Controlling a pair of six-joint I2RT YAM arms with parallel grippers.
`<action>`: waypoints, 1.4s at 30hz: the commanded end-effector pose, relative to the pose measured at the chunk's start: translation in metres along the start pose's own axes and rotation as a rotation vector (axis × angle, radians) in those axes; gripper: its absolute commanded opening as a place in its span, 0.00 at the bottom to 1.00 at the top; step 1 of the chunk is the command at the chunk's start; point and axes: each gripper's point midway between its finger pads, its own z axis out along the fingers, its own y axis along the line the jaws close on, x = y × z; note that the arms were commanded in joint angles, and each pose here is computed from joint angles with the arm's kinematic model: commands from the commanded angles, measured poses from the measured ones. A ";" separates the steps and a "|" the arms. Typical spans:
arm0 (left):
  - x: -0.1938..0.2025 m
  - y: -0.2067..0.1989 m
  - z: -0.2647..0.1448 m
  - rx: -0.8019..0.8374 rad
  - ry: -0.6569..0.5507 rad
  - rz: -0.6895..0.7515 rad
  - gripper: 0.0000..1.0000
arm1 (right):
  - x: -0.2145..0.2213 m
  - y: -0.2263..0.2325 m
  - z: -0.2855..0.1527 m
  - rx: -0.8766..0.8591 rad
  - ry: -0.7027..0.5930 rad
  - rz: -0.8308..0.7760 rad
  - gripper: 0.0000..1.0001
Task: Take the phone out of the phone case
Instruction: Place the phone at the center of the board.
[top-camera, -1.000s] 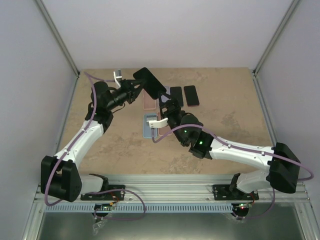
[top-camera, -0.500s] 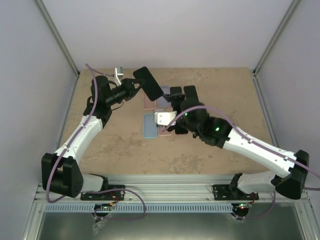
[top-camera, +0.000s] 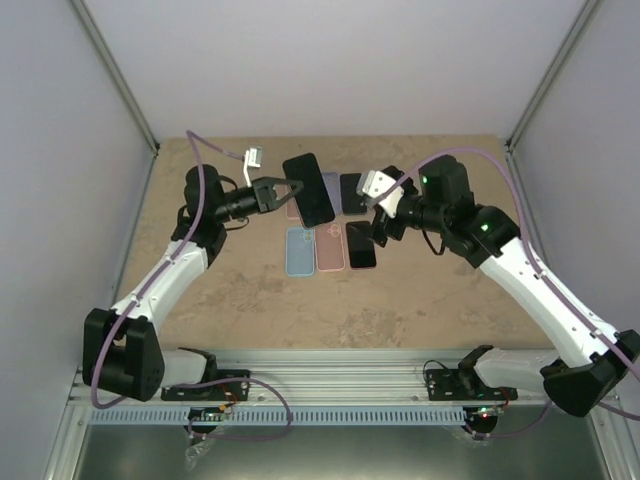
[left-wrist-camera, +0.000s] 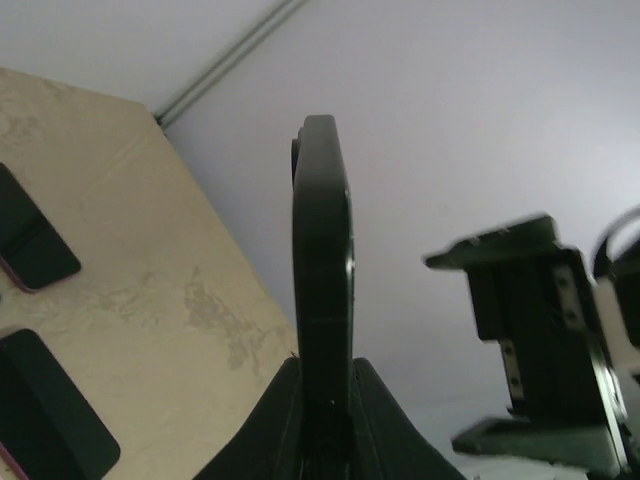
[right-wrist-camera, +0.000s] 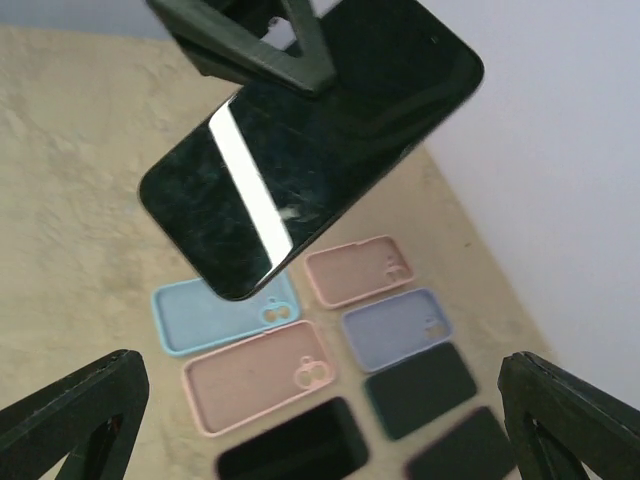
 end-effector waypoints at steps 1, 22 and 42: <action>0.008 -0.056 -0.004 0.163 0.010 0.235 0.00 | -0.011 0.010 -0.006 -0.180 -0.078 0.271 0.98; 0.043 -0.091 0.016 0.299 0.065 0.279 0.00 | -0.011 0.028 -0.019 -0.662 -0.276 0.893 0.59; 0.046 -0.085 0.027 0.283 0.073 0.258 0.00 | -0.005 0.021 0.002 -0.690 -0.260 0.993 0.30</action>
